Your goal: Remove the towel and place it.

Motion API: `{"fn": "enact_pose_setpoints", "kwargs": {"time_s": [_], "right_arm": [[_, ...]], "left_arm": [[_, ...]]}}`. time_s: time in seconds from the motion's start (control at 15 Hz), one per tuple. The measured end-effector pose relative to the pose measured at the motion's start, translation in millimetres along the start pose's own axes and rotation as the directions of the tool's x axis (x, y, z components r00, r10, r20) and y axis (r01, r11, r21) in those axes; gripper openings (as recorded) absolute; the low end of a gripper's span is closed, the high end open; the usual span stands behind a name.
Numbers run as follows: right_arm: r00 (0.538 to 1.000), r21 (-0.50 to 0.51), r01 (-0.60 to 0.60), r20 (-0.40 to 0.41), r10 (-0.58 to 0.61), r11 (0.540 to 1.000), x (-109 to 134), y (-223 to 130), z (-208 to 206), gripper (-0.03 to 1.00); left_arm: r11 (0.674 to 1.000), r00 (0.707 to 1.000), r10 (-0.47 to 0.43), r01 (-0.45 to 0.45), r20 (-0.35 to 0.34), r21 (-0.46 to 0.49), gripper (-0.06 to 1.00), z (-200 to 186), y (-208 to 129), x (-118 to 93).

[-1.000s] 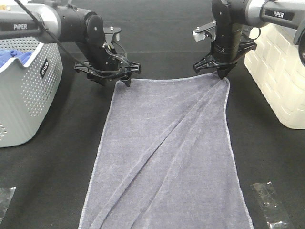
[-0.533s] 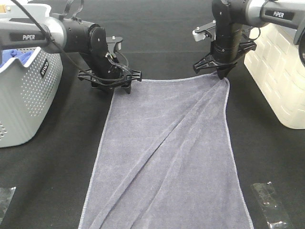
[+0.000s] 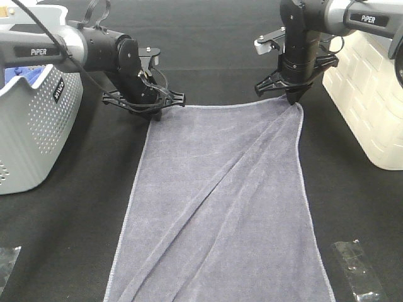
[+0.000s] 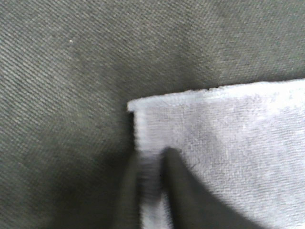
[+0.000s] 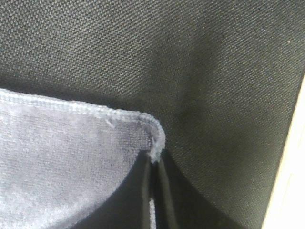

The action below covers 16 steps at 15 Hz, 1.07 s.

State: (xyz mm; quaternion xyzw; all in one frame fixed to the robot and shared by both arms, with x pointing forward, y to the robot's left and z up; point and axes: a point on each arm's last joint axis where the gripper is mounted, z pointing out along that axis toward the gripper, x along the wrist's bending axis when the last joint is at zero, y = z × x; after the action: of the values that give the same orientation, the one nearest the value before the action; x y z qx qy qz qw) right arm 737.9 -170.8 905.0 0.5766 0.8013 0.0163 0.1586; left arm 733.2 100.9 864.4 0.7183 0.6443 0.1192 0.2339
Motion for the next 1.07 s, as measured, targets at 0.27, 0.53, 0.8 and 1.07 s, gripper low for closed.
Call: {"fn": "enact_pose_setpoints", "kwargs": {"time_s": [0.27,0.53,0.8,1.07], "right_arm": [[1.0,0.0,0.0,0.0,0.0,1.0,0,0,0,0.0],[1.0,-0.075,0.001,-0.002,-0.001,0.997,0,7,-1,0.0],[1.0,-0.269,-0.007,0.003,0.008,0.963,-5,31,-19,0.0],[0.999,-0.409,0.033,0.045,-0.017,0.912,-7,44,-23,0.0]], "left_arm": [[0.999,0.999,0.041,-0.04,0.013,-0.028,0.0,-6,15,-5],[0.98,0.985,0.15,-0.159,-0.086,-0.116,0.0,-33,48,-4],[0.976,0.98,0.124,-0.149,-0.157,-0.159,0.0,-38,62,26],[0.934,0.983,0.127,-0.162,-0.129,-0.319,0.0,-41,78,30]]}}
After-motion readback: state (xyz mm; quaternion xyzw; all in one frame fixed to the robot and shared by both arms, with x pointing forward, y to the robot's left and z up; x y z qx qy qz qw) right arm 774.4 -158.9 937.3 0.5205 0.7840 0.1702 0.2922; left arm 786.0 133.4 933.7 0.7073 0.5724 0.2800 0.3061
